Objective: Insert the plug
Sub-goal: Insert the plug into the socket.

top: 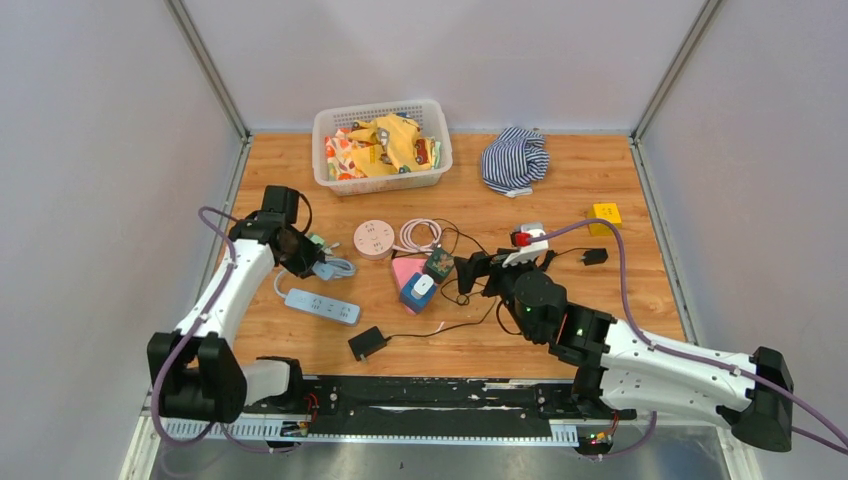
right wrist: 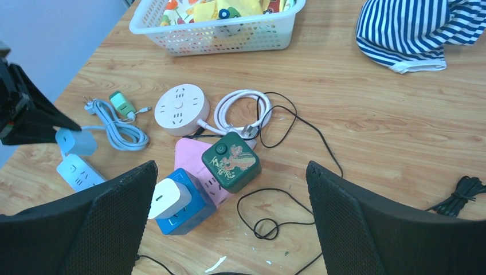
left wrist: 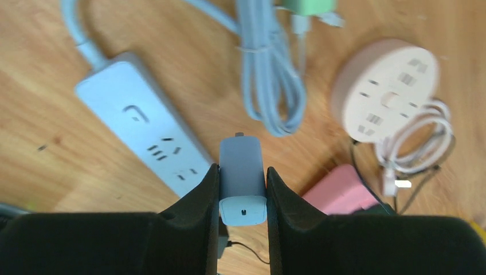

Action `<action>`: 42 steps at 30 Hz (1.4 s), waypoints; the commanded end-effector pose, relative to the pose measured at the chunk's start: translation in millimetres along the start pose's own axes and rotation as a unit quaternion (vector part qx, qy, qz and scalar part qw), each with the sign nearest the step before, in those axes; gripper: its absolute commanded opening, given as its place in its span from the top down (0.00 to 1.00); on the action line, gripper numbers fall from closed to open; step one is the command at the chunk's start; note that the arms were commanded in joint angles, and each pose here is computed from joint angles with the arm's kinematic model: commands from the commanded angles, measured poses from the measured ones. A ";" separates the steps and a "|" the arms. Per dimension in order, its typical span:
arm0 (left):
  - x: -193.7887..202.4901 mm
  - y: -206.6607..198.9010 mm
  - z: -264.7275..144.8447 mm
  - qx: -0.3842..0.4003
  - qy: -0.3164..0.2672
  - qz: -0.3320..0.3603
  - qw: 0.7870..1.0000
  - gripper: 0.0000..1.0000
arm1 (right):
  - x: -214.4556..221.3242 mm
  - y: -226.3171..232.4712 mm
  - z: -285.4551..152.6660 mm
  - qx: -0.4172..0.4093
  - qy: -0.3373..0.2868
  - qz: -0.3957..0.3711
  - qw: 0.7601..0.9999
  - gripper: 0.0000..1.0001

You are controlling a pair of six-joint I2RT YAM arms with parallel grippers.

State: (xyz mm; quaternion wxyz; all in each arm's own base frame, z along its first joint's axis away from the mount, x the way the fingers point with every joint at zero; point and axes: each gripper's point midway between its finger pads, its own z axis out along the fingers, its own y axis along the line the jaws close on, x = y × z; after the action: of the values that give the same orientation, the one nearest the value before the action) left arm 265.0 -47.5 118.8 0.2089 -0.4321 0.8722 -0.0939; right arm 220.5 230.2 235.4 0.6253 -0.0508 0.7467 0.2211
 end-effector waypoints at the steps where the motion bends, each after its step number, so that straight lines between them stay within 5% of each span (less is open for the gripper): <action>1: 13.0 44.0 14.4 -0.092 0.050 -0.041 0.994 1.00 | -1.5 -20.3 -3.8 0.037 -0.014 0.000 0.999 0.00; 15: 18.5 79.5 9.1 -0.161 0.039 -0.123 0.978 1.00 | -1.4 -31.1 -5.2 0.049 -0.018 -0.001 0.999 0.00; 42: 23.1 95.5 7.3 -0.187 0.041 -0.111 0.975 1.00 | 2.1 -34.6 -6.6 0.057 -0.011 0.002 0.998 0.00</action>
State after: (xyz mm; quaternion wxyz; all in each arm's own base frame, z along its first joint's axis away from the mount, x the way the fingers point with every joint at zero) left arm 198.7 -17.5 76.2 0.0829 -0.5444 0.8347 -0.0008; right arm 222.6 207.8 226.4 0.6309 -0.0333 0.7504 0.1941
